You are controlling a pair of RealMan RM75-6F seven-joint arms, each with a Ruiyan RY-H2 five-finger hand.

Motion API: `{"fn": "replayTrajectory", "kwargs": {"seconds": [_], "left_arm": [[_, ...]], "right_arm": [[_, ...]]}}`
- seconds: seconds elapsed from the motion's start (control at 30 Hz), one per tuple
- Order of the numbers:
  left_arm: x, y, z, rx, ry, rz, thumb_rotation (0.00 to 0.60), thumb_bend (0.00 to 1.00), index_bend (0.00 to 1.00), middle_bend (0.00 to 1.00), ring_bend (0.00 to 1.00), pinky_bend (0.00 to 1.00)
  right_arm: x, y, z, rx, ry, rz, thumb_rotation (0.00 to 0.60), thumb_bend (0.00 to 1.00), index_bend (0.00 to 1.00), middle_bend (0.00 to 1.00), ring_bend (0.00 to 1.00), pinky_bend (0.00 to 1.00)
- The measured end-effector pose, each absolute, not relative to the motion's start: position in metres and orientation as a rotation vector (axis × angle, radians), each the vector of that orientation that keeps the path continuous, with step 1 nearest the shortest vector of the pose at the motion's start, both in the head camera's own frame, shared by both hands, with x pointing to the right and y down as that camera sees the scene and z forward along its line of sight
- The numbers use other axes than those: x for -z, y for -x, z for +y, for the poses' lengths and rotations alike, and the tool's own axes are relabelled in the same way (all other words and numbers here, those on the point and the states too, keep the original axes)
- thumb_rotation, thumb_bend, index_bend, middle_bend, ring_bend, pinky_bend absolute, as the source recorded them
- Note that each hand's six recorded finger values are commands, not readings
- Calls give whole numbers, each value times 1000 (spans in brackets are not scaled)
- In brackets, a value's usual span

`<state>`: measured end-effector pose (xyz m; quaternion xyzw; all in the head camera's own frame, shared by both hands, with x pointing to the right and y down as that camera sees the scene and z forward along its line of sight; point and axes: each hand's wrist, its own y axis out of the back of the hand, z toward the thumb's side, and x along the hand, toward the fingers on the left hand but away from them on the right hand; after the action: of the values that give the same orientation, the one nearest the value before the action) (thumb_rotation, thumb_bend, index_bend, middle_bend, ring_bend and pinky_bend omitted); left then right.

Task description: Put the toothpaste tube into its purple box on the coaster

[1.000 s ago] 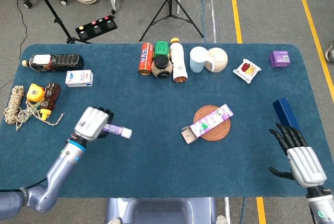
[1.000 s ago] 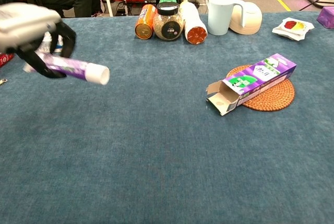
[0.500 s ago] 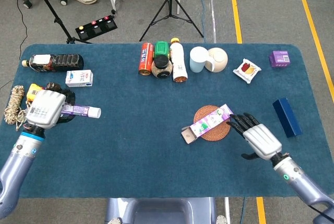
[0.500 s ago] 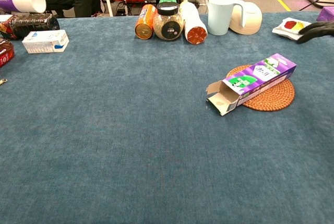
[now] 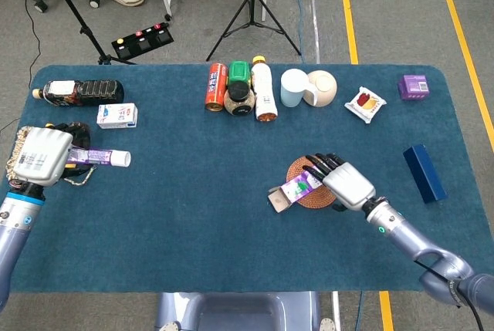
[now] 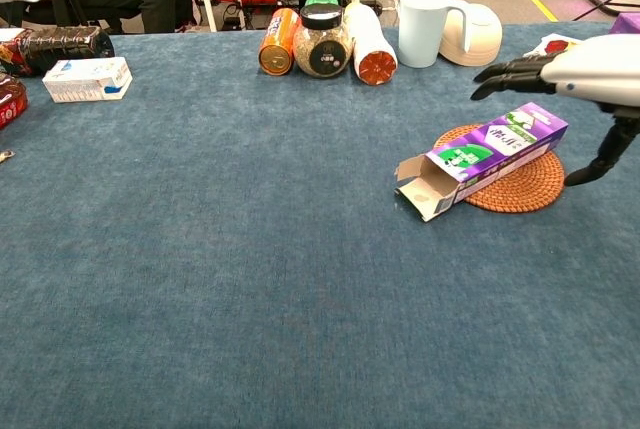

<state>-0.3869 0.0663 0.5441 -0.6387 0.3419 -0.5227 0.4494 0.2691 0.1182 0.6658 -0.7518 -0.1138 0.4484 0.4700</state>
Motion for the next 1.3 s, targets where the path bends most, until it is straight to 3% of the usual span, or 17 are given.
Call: {"fn": "replayTrajectory", "kwargs": {"seconds": [0.5,0.73,0.97,1.3], "left_arm": [[-562,389,69,1316,1597,833,600,246,692,548,499,618],[-568,389,69,1326,1603,827,600,245,692,548,499,617],[-569,394,68,1336,1594,832,600,247,692,548,499,617],[-570,398,69,1339,1596,832,600,246,692,548,499,618]], "right_arm": [[-701,-250,106,-1132,1826,-216,600,50,125,103,87,214],[-711,-246,101,-1158,1832,-226,600,131,263,258,257,228],[-714,-242,97,-1155,1847,-299,600,180,402,451,446,400],[-698,-239,92,-1051,1867,-464,600,304,467,533,522,532]]}}
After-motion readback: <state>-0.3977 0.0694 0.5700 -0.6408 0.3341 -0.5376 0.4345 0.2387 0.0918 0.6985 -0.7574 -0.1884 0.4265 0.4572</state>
